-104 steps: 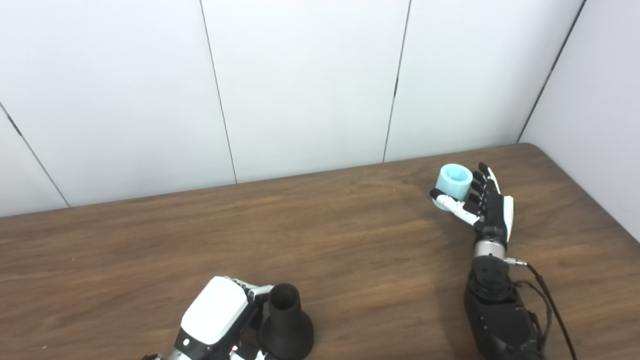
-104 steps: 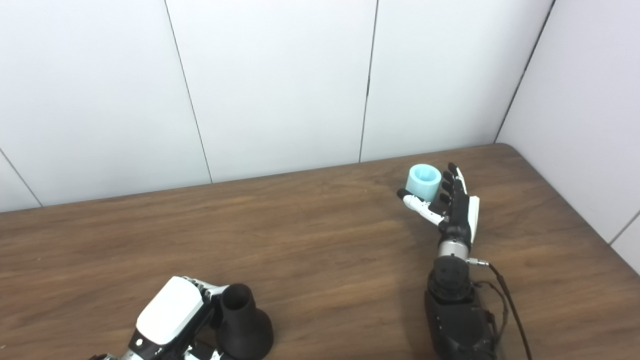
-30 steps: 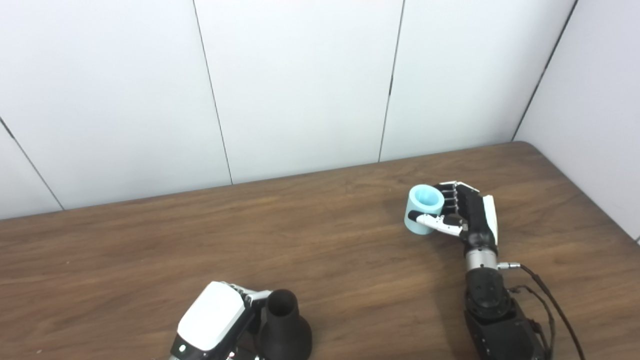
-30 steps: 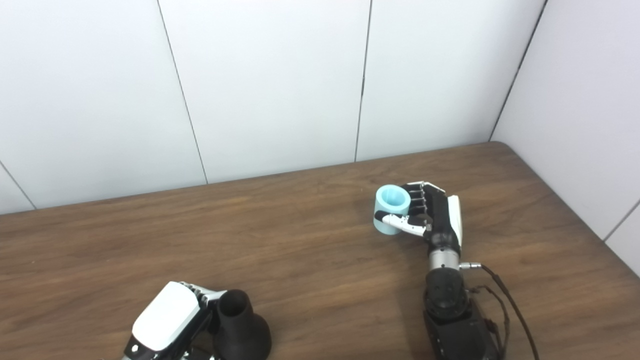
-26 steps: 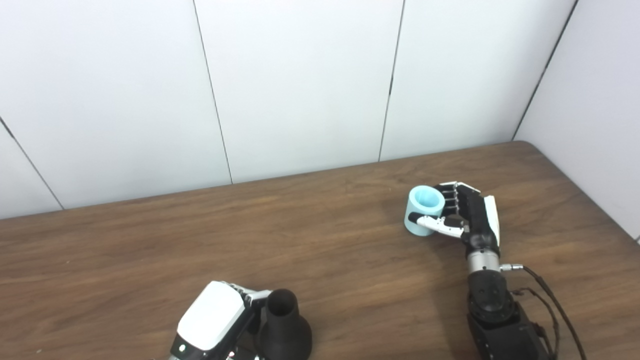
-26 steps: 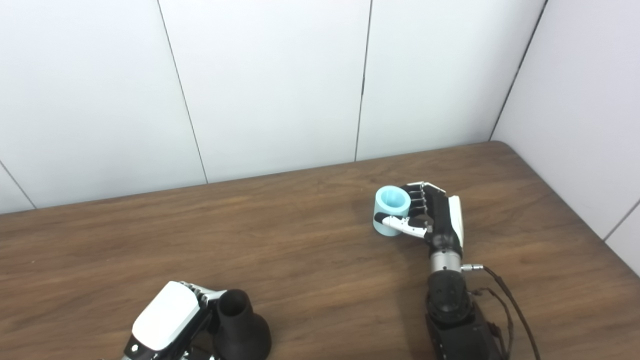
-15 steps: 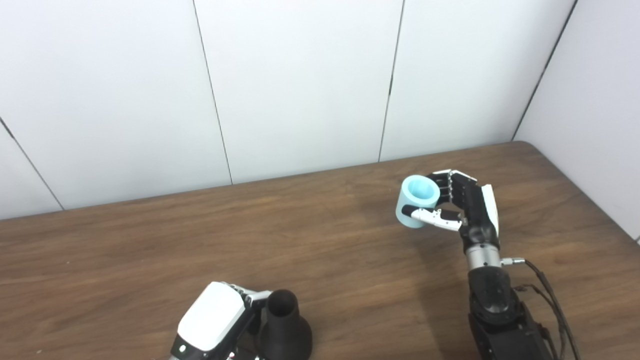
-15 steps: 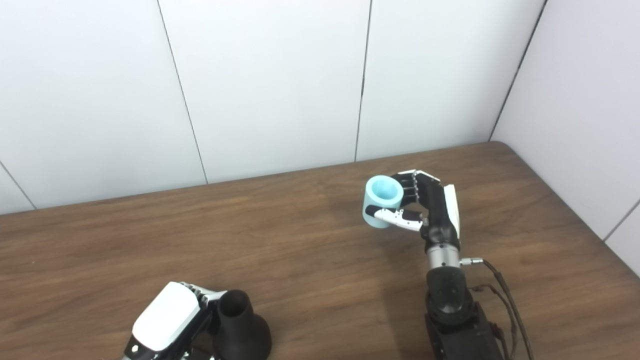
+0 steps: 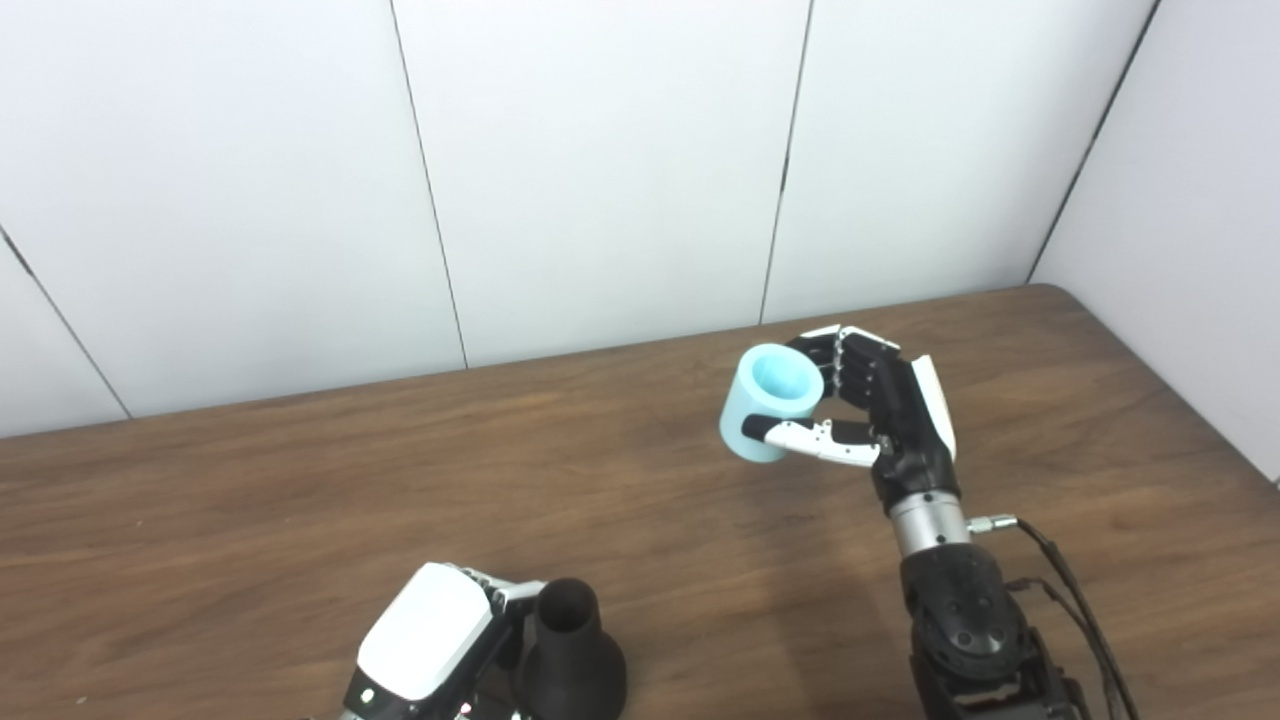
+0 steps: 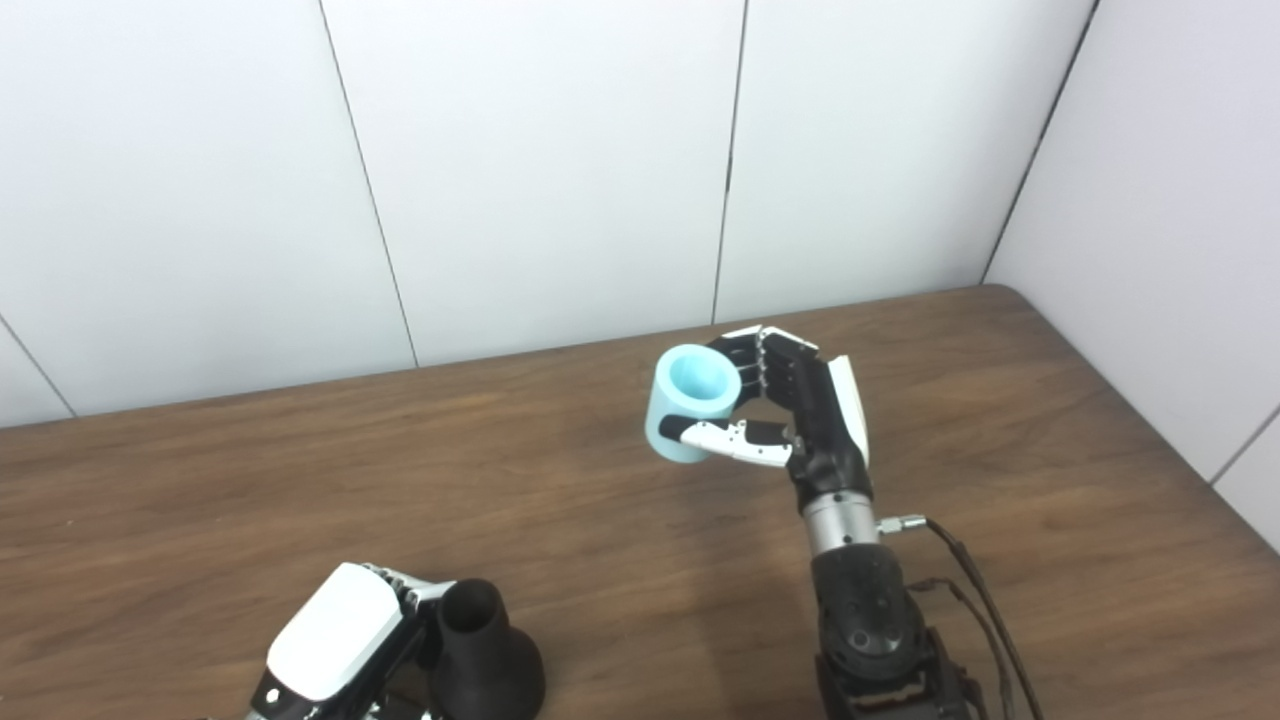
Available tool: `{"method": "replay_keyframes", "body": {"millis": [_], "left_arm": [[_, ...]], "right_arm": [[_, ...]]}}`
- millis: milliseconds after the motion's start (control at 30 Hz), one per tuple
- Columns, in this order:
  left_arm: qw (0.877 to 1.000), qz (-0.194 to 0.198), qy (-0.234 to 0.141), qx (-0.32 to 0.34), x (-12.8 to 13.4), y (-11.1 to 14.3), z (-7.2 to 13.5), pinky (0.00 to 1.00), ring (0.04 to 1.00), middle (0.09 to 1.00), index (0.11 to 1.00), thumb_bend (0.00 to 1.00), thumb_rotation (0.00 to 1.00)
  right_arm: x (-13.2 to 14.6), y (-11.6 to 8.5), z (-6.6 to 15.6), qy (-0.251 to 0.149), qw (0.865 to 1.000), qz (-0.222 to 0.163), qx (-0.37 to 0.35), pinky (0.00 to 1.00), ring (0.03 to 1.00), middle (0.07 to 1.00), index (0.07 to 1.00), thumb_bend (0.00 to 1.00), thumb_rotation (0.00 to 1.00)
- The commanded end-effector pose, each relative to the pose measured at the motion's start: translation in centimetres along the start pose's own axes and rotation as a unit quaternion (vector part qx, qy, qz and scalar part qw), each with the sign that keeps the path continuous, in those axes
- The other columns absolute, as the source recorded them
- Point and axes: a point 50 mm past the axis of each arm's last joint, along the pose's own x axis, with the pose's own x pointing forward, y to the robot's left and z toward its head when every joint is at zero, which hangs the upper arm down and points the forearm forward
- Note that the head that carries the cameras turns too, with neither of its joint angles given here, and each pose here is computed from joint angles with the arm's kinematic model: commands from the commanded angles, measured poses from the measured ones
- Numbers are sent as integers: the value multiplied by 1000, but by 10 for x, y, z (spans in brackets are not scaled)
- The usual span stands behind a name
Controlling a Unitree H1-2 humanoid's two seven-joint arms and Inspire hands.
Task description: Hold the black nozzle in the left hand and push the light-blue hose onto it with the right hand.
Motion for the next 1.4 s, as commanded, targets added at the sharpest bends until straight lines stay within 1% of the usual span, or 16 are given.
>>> {"method": "replay_keyframes", "body": {"millis": [0,133,267,500,633,667,833,967,1233,1367], "left_arm": [[999,-48,14,-20,-17,-34,11,99,155,231,482,518,38],[998,-52,18,-22,-15,-36,13,90,143,217,482,519,39],[998,-56,19,-19,-12,-38,14,101,156,234,483,518,38],[997,-69,18,-8,-11,-45,12,114,171,257,482,518,39],[998,-65,20,-6,-10,-46,10,109,167,253,482,518,39],[998,-65,22,-6,-10,-46,10,114,173,263,482,518,39],[998,-65,26,-2,-9,-47,9,98,153,229,482,518,39],[997,-69,29,-2,-8,-47,9,101,158,237,482,518,39],[998,-63,29,-5,-8,-48,9,94,150,227,482,518,39],[998,-64,28,-3,-8,-48,10,99,158,238,482,518,39]], "right_arm": [[1,3,24,-24,999,14,21,392,467,493,475,524,0],[-11,9,39,-11,998,49,39,367,446,483,487,523,0],[-22,13,55,-9,996,72,53,370,454,485,484,524,0],[-34,20,71,-33,992,103,72,379,459,483,485,523,0],[-35,21,76,-43,989,113,87,370,454,485,482,523,0],[-36,21,78,-46,988,118,90,367,451,486,481,523,0],[-37,19,80,-50,984,134,103,345,434,487,477,523,0],[-41,19,78,-47,983,144,107,345,429,486,480,522,0],[-52,28,76,-37,975,178,129,355,430,484,481,522,0],[-58,34,74,-28,974,186,128,366,435,486,478,522,0]]}}
